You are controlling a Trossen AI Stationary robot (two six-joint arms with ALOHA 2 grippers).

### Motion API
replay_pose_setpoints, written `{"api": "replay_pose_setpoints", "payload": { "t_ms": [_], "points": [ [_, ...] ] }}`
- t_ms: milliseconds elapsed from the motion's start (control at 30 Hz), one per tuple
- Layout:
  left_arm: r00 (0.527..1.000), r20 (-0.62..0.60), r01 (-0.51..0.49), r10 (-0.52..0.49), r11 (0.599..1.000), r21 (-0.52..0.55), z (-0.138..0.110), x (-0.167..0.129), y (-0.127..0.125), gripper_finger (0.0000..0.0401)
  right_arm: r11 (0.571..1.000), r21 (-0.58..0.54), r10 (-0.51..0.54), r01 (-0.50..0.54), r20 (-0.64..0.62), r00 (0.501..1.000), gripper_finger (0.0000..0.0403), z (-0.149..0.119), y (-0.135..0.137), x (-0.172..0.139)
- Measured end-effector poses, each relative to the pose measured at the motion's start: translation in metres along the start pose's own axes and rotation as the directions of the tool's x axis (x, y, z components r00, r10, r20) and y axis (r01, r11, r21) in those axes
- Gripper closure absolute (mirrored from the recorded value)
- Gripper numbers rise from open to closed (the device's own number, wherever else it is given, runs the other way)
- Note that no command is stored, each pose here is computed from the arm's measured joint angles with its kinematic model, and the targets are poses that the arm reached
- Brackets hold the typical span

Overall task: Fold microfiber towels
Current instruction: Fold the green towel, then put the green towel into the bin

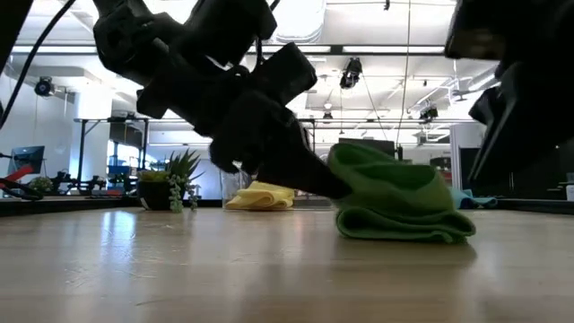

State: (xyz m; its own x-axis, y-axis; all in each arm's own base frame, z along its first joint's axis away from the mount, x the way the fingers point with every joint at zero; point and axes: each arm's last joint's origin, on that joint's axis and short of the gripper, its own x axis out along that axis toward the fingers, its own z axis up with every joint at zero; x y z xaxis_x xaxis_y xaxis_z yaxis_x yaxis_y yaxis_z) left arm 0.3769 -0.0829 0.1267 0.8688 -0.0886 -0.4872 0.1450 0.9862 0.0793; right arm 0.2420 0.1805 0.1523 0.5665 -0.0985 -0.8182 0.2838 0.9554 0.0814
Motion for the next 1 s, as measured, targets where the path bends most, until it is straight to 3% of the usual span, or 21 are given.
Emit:
{"api": "replay_pose_setpoints", "payload": {
  "t_ms": [133, 267, 467, 733, 1000],
  "points": [
    [1.000, 0.011, 0.002, -0.002, 1.000, -0.002, 0.012, -0.012, 0.002, 0.0290, 0.998, 0.033, 0.043, -0.045, 0.038, 0.998, 0.0295, 0.007, 0.000, -0.014],
    [0.997, 0.080, 0.000, 0.001, 1.000, -0.011, 0.032, -0.026, 0.004, 0.0272, 0.995, 0.104, -0.014, -0.002, 0.151, 0.988, 0.0287, 0.014, -0.005, -0.022],
    [0.995, 0.104, 0.006, 0.001, 0.998, -0.059, 0.040, -0.034, 0.006, 0.0267, 0.966, 0.258, -0.017, -0.035, 0.196, 0.980, 0.0297, 0.011, -0.017, -0.009],
    [1.000, 0.017, 0.019, -0.016, 0.976, -0.216, 0.022, -0.024, 0.004, 0.0267, 0.945, 0.325, -0.048, -0.029, 0.227, 0.973, 0.0313, 0.018, -0.033, 0.005],
    [0.989, -0.112, 0.053, -0.097, 0.937, -0.345, -0.013, 0.002, 0.002, 0.0267, 0.892, 0.451, -0.001, -0.037, 0.082, 0.997, 0.0307, 0.021, -0.065, 0.020]
  ]
}}
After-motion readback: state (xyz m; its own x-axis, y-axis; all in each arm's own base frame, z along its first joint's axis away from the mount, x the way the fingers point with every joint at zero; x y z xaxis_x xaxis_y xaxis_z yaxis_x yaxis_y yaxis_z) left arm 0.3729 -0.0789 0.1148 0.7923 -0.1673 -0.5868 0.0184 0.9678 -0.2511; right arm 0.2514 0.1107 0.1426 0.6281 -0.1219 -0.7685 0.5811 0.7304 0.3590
